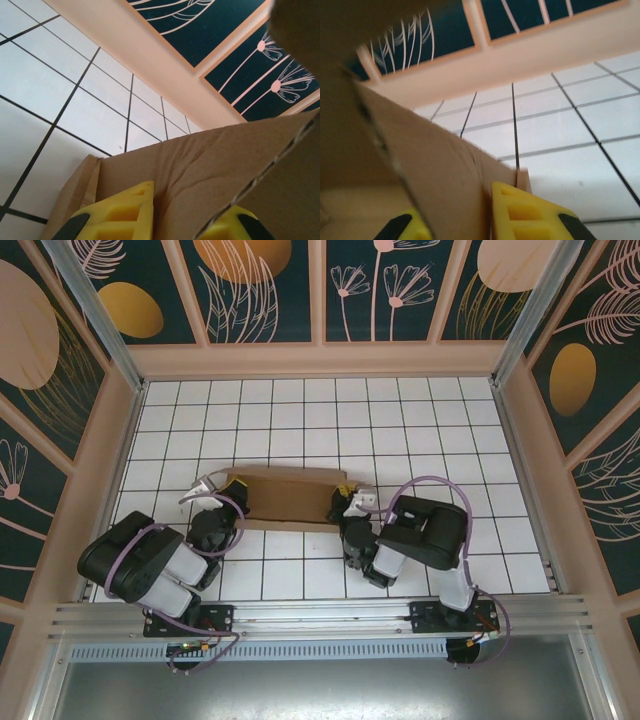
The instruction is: Fold the paper box
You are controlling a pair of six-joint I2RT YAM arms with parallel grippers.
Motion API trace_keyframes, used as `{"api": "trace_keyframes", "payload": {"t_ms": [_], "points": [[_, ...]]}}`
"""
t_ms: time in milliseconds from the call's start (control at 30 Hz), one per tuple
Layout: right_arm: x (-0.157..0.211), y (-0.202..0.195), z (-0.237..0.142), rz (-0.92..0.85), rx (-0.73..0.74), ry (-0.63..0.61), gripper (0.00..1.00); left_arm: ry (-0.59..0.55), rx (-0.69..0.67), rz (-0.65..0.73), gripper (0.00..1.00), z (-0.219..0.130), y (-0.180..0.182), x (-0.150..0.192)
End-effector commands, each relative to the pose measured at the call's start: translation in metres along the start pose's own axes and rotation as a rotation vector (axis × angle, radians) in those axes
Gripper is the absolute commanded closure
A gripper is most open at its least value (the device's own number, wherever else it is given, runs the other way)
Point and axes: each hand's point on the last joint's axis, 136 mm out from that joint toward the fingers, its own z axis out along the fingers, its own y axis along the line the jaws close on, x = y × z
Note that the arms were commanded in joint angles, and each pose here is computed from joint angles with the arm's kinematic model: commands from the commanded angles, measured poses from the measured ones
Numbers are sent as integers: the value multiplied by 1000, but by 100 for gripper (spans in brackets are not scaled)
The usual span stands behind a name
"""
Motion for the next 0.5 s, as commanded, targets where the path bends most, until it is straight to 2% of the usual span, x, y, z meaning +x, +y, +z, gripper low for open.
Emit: {"api": "trace_keyframes", "payload": {"t_ms": [0,467], "points": [[9,0,-6,28,-42,19,80,96,-168,55,90,-11,41,25],[-50,21,-19,-96,-197,-66,45,102,-169,128,92,-3,37,25]]}}
